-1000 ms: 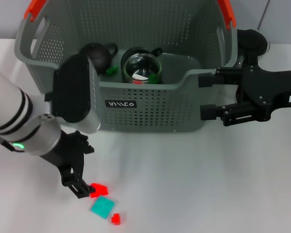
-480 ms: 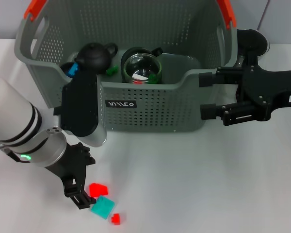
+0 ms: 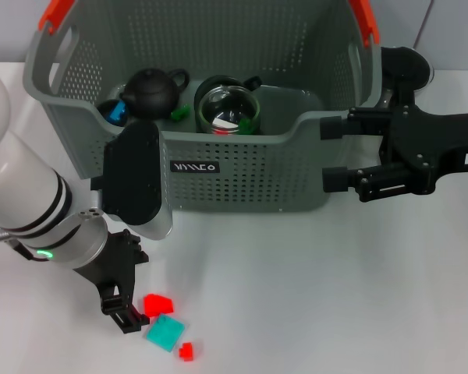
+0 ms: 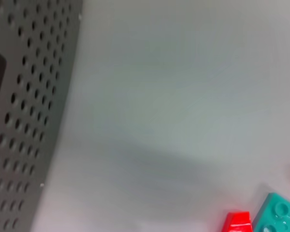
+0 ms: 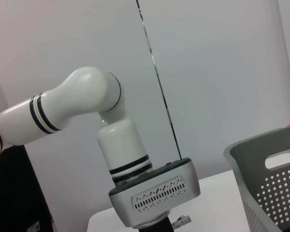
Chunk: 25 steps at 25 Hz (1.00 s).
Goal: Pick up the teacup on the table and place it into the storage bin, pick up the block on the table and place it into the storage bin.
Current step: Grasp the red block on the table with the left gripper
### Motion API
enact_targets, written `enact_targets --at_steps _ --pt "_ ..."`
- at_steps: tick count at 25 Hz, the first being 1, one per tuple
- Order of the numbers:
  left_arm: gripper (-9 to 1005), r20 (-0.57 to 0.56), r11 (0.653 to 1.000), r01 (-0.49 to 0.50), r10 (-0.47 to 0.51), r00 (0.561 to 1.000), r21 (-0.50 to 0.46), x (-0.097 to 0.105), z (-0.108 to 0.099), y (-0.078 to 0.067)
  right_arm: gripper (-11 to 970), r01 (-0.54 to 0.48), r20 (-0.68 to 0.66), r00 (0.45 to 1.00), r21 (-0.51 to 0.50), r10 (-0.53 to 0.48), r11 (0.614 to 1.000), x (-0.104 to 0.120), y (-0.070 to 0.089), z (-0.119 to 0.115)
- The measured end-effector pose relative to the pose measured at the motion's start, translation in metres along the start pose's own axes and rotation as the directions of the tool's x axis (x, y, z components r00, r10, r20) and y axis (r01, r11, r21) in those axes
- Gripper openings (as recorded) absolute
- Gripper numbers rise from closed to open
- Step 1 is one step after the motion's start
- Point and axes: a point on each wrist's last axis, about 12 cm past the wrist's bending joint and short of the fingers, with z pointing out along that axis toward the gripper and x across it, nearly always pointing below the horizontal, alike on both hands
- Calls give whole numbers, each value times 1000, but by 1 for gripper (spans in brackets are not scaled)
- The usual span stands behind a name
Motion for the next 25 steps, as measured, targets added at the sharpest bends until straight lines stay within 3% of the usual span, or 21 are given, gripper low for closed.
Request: enact_targets --at_steps 25 --pt "931 2 999 -24 24 1000 -25 -11 5 1 941 4 -1 1000 1 -4 1000 -1 -1 0"
